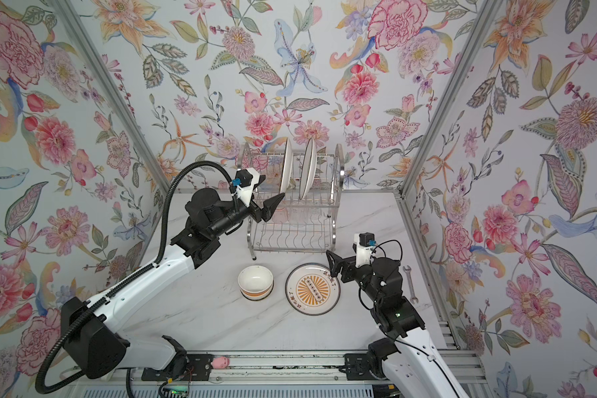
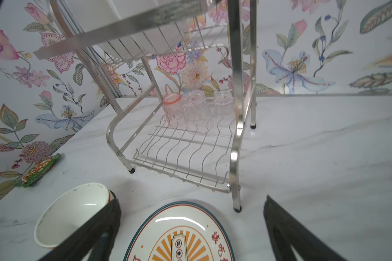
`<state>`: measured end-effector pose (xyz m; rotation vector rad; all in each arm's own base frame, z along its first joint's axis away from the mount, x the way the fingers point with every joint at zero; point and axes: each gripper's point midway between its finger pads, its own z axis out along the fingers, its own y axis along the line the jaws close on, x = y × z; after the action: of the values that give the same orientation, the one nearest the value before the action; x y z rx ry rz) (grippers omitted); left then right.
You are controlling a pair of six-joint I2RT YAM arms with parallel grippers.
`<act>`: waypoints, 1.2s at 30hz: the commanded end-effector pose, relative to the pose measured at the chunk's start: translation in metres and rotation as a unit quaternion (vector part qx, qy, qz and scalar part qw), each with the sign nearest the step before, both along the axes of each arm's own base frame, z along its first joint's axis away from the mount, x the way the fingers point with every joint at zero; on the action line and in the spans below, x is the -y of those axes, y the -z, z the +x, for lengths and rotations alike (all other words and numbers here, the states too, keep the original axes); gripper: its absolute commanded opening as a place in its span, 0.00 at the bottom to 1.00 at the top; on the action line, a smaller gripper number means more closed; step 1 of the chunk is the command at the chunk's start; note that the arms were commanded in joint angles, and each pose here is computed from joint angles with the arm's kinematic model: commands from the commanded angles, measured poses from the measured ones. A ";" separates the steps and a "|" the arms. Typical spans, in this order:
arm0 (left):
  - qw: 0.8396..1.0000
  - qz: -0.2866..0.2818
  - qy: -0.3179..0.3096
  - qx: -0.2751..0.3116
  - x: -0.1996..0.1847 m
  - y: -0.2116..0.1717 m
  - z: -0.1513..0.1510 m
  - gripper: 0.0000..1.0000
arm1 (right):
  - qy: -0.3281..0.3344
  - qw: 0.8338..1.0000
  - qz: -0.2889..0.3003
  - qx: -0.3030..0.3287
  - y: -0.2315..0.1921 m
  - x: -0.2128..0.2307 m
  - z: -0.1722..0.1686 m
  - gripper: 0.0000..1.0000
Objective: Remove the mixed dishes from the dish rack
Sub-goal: 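Reach the left gripper to the next printed plate while the right gripper withdraws, then close the left gripper on the printed plate's rim in the rack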
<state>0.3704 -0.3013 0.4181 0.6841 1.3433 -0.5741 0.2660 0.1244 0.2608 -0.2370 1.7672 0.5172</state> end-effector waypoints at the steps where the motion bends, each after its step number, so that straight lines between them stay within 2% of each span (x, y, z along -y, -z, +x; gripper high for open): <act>1: 0.999 -0.013 -0.033 -0.017 0.002 -0.006 0.014 0.75 | 0.001 0.997 -0.003 0.081 -0.045 -0.001 0.003 0.99; 5: 0.997 -0.004 -0.068 -0.030 0.009 0.000 0.030 0.66 | -0.005 0.994 0.007 0.108 -0.063 -0.006 0.006 0.99; 16: 0.994 -0.010 -0.098 -0.053 0.026 0.016 0.055 0.48 | -0.053 0.978 0.027 0.198 -0.100 -0.022 -0.005 0.99; 27: 0.994 -0.017 -0.097 -0.055 0.036 0.017 0.057 0.28 | -0.059 0.976 0.029 0.206 -0.095 -0.022 -0.010 0.99; 31: 0.994 -0.010 -0.096 -0.053 0.040 0.018 0.053 0.29 | -0.056 0.977 0.026 0.202 -0.091 -0.022 -0.009 0.99; 36: 0.994 -0.003 -0.099 -0.054 0.041 0.018 0.049 0.40 | -0.056 0.978 0.019 0.200 -0.089 -0.022 -0.010 0.99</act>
<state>0.4216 -0.3403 0.3880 0.5212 1.5088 -0.4749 0.2607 0.1441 0.3473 -0.3663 1.3791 0.5473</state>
